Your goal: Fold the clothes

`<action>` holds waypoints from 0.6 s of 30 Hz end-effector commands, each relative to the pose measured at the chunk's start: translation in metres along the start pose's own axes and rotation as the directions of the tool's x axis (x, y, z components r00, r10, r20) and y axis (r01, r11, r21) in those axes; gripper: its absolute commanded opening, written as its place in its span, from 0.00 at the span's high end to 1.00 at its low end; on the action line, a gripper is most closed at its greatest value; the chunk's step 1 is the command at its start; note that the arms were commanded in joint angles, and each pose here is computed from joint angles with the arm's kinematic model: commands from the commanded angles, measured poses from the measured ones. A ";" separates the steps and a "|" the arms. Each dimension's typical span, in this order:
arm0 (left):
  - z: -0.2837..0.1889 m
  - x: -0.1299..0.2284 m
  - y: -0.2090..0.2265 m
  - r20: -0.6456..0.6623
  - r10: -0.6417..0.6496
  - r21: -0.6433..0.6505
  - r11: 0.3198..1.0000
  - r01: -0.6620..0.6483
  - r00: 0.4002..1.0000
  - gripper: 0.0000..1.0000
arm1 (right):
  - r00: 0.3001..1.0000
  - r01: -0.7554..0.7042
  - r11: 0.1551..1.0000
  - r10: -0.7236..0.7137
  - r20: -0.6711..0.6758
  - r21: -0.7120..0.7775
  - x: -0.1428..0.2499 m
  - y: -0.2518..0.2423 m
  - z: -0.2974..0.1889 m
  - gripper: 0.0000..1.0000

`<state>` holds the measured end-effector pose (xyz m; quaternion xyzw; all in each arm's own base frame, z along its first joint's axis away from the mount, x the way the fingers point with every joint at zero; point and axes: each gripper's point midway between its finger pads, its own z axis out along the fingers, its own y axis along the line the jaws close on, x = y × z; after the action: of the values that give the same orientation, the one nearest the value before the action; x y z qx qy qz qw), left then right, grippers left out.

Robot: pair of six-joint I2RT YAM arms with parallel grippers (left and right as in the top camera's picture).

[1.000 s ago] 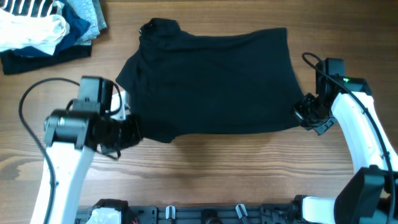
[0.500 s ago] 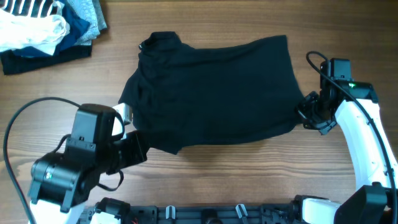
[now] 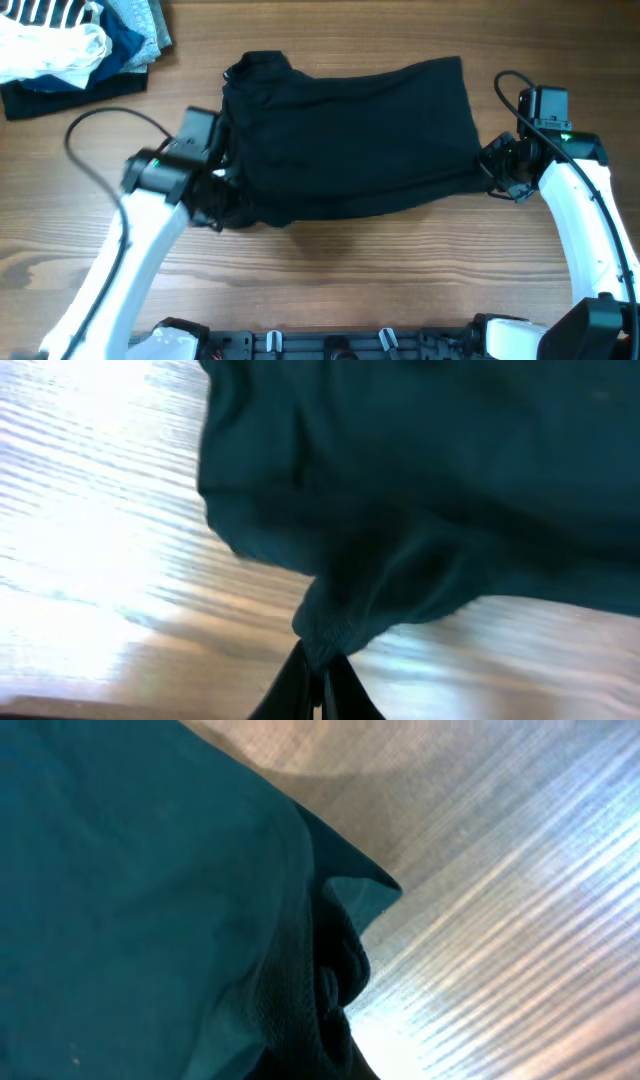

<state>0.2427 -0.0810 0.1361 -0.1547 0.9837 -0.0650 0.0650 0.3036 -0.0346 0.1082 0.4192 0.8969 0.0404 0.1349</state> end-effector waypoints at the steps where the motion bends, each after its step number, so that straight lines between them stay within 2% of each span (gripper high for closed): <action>1: 0.022 -0.023 0.014 0.043 -0.014 -0.126 0.992 0.019 0.999 0.96 | 0.999 0.003 1.000 -0.002 0.036 -0.023 -0.007 0.004 -0.001 0.96; 8: 0.030 -0.073 0.023 0.169 -0.113 -0.069 0.990 0.126 0.979 0.96 | 1.000 0.001 1.000 -0.001 0.019 -0.005 -0.008 0.005 0.013 0.96; 13: 0.027 -0.098 0.024 0.242 -0.141 -0.019 0.988 0.150 0.960 0.96 | 1.000 -0.003 1.000 0.004 -0.019 0.030 -0.006 0.003 0.033 0.95; 18: 0.035 -0.112 0.012 0.262 -0.143 0.027 0.990 0.140 0.954 0.96 | 0.999 -0.021 0.998 0.023 -0.046 0.058 -0.004 0.001 0.049 0.96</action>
<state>0.3426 -0.0383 0.1206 -0.2301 0.9526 -0.0521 0.1920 0.3231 -0.0362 0.0759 0.4203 0.8990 0.0359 0.1176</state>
